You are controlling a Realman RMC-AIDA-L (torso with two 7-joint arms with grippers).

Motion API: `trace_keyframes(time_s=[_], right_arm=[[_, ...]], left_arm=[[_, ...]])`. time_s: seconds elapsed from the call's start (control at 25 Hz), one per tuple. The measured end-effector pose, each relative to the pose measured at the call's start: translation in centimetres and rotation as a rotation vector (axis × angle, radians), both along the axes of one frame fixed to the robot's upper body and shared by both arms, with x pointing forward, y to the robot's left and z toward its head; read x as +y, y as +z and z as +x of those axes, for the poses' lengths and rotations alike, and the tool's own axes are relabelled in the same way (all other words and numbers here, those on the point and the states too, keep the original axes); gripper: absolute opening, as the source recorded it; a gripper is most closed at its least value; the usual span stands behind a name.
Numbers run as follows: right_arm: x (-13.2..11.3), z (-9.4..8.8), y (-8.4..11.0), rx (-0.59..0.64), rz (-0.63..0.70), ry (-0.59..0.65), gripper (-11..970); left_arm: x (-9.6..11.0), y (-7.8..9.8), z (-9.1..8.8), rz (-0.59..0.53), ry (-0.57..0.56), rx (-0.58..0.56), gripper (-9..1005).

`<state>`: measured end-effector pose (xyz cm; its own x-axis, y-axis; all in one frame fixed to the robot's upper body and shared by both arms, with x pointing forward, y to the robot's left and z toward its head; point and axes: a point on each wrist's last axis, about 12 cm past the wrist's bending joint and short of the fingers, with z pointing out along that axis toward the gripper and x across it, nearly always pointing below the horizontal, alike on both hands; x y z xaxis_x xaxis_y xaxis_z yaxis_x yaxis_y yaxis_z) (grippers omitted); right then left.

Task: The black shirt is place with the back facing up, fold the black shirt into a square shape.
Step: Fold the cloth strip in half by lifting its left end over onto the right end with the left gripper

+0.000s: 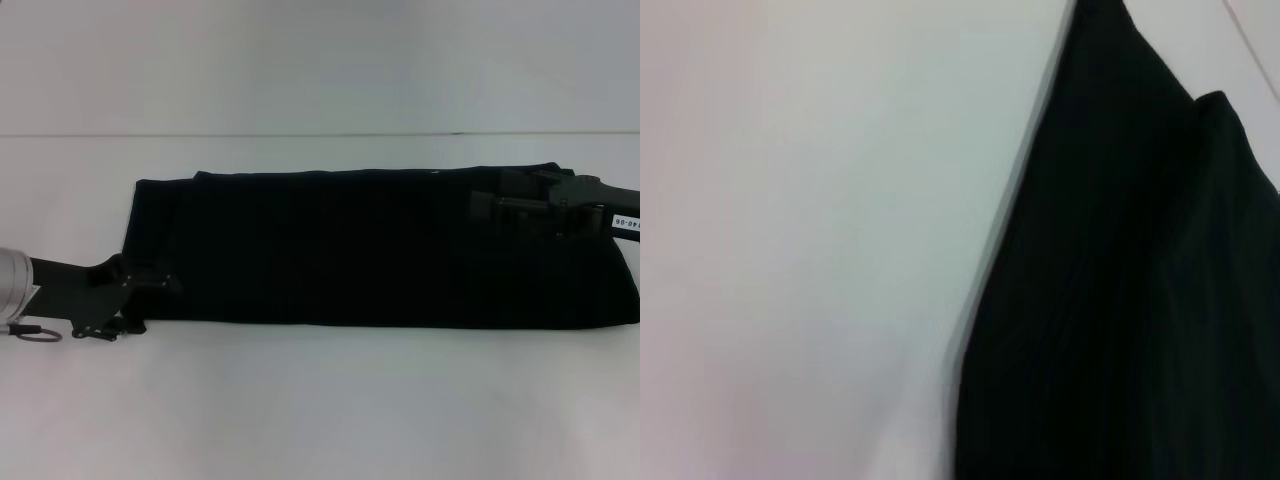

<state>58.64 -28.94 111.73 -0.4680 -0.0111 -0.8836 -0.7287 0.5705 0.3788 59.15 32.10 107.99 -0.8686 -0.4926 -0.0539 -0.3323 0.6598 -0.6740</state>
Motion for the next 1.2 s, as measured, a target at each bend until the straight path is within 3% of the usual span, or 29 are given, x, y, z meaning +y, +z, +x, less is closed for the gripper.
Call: trace_keyframes(time_s=[0.6, 1.2], right_arm=[[-0.1, -0.1, 0.0, 0.0, -0.002, -0.002, 936], [-0.3, 0.0, 0.1, -0.002, -0.005, -0.004, 935]], left_arm=[[0.0, 0.2, 1.1, 0.047, 0.016, -0.058, 834], [-0.6, 0.4, 1.6, 0.071, -0.049, -0.105, 817]])
